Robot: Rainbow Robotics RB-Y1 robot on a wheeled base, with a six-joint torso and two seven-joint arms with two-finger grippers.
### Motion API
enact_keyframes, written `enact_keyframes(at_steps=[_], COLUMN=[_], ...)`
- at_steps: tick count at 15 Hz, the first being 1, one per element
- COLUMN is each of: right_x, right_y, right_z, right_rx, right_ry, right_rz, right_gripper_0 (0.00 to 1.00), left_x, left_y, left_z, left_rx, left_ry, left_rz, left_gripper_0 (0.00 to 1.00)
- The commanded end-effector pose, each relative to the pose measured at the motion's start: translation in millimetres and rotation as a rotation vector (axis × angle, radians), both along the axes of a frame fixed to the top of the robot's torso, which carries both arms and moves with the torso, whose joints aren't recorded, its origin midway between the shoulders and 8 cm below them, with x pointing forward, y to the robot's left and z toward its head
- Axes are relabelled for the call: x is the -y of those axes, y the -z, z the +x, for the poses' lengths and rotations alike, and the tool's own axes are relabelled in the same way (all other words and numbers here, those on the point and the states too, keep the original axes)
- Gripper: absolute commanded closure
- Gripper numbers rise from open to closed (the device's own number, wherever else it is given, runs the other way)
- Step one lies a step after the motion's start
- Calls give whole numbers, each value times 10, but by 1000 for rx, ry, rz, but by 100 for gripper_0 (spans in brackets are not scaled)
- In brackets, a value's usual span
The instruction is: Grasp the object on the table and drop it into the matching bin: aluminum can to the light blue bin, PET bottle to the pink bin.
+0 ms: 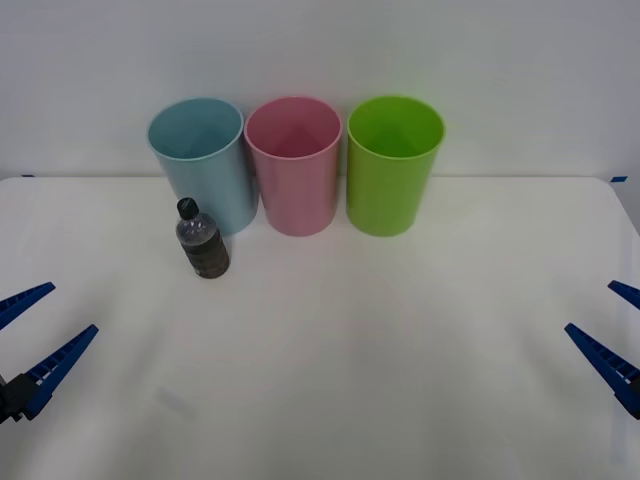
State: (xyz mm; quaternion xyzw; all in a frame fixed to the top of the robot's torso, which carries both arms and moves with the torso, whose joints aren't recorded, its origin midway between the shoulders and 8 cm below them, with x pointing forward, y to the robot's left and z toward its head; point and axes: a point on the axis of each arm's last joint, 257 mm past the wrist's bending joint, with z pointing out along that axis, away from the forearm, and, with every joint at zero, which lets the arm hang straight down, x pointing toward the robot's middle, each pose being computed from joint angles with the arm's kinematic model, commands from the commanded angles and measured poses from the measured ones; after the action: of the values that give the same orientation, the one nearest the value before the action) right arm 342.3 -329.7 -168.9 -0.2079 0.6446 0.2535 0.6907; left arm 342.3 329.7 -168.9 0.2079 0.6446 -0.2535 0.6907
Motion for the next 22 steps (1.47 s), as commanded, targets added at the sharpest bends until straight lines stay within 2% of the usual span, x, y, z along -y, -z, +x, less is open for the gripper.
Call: enact_keyframes(at_steps=[1, 2, 5, 9, 12, 14, 18, 22], right_x=[0, 0, 0, 0, 0, 0, 0, 0], right_y=[0, 0, 0, 0, 0, 0, 0, 0], right_z=[0, 0, 0, 0, 0, 0, 0, 0], right_rx=[0, 0, 0, 0, 0, 0, 0, 0], right_ry=[0, 0, 0, 0, 0, 0, 0, 0], right_rz=[0, 0, 0, 0, 0, 0, 0, 0], right_gripper_0=[0, 0, 0, 0, 0, 0, 0, 0], left_x=[0, -11, -8, -131, -232, -280, -220, -153], left_y=[0, 84, 82, 205, 376, 526, 742, 810], left_z=[0, -9, -17, -148, -192, -171, -145, -73], left_rx=[0, -19, -30, -64, -102, -105, -103, -102], left_ry=[0, -7, 16, -18, -77, -135, -195, -247], left_rz=[0, 3, 36, 45, 53, 86, 111, 52], left_gripper_0=[0, 0, 0, 0, 0, 0, 0, 0])
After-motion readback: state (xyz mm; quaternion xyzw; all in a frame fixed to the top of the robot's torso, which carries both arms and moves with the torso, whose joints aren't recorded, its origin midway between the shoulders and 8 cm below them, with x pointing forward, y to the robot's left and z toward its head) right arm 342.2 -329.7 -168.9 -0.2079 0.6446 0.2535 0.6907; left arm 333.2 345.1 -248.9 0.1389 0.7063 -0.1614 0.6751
